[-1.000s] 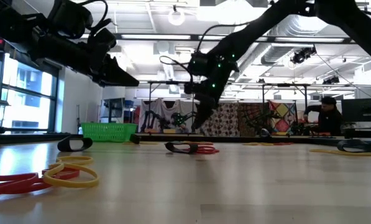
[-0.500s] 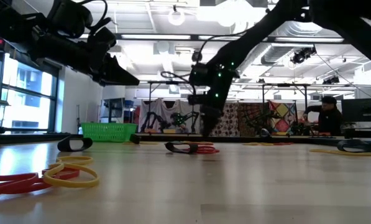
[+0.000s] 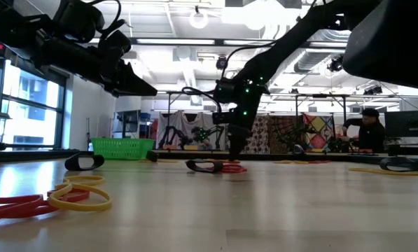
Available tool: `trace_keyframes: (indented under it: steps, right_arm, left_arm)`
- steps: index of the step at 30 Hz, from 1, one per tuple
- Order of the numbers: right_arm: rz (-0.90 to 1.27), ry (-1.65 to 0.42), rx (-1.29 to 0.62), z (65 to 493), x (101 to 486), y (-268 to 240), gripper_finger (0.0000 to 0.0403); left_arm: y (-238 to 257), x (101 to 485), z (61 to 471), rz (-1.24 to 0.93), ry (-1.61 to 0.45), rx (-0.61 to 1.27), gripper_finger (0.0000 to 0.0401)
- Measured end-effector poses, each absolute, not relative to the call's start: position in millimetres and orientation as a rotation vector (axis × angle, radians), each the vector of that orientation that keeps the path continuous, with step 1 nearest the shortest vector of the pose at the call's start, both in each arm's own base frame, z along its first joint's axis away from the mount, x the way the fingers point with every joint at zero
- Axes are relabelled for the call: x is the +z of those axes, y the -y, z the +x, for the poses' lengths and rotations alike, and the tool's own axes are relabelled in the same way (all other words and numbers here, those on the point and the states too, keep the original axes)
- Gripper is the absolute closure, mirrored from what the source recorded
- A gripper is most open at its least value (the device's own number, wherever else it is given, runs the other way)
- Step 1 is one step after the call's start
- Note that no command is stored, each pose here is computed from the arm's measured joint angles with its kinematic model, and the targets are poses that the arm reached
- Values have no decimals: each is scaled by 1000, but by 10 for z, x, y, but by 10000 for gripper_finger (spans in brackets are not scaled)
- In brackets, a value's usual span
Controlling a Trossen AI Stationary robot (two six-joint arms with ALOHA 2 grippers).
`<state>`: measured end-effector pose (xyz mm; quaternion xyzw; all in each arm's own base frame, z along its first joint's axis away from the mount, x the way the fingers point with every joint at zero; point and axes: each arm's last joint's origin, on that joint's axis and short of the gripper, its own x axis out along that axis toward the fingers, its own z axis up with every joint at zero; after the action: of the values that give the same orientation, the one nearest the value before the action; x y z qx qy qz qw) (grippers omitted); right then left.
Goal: Sort rubber bands into baskets
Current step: Put the yellow rubber band into the red bin
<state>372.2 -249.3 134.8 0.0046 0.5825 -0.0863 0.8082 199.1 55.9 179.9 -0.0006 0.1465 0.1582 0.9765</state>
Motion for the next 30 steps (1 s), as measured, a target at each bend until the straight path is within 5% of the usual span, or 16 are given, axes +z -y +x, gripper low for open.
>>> trace_keyframes:
  steps: [20,30]
  right_arm:
    - [-68,-1061,-190,3795,2039,2218,403]
    - [-112,-922,-185,3869,2477,1901,403]
  left_arm:
    - [-548,1806,1996,1,-286,316,383]
    - [-452,1832,2026,51,-265,332,330]
